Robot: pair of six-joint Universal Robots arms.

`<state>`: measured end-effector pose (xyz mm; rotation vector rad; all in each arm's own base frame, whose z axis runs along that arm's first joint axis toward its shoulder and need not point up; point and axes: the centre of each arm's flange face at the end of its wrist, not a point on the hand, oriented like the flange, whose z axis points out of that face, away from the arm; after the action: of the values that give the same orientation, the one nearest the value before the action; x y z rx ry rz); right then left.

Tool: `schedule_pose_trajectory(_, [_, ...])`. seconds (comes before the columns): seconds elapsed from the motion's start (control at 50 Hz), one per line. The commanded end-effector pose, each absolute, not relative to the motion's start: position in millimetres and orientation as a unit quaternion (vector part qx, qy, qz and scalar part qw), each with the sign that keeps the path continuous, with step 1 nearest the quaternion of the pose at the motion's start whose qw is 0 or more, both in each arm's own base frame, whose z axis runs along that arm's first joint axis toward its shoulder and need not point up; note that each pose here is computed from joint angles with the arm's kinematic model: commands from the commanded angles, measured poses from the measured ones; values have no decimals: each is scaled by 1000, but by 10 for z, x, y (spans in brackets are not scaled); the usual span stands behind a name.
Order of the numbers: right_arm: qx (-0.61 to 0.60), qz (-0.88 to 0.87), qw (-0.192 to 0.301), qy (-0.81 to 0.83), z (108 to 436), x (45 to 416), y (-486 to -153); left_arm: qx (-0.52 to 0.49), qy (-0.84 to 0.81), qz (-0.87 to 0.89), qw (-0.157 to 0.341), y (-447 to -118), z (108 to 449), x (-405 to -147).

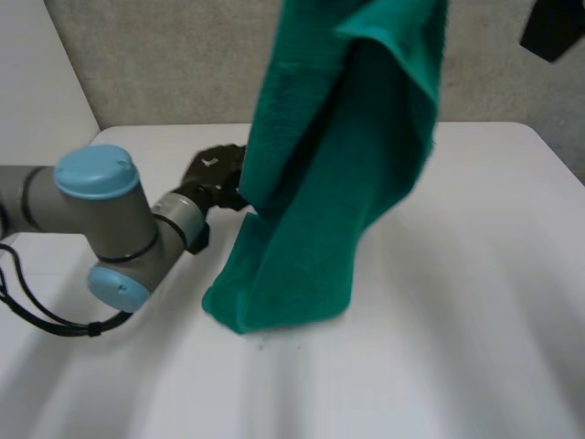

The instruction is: Fold the towel.

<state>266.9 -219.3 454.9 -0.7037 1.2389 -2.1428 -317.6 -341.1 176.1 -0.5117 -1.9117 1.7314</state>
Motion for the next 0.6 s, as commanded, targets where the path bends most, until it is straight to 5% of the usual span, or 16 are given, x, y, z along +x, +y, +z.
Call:
schedule_pose_trajectory(0.02, [-245, -748, 220, 576, 3998, 2449, -2783, -128, -683, 692, 195, -3550, 2247, -2668])
schedule_pose_trajectory(0.26, [-313, -616, 9, 723, 2924, 2315, -3157, -143, -637, 740, 160, -3255, 2856, -2406])
schedule_pose_trajectory(0.34, [-323, -616, -7, 719, 2784, 2370, -3279, -170, -634, 742, 139, -3232, 2804, -2452])
schedule_pose_trajectory(0.46, [-284, -735, -6, 616, 3168, 2566, -3588, -195, -561, 798, 98, -3540, 3026, -2666])
schedule_pose_trajectory(0.5, [-240, -819, 1, 521, 3597, 2639, -3718, -180, -500, 843, 81, -3617, 3367, -2754])
schedule_pose_trajectory(0.6, [-170, -897, 12, 408, 4053, 2594, -3809, -110, -381, 917, 46, -3586, 4056, -2673])
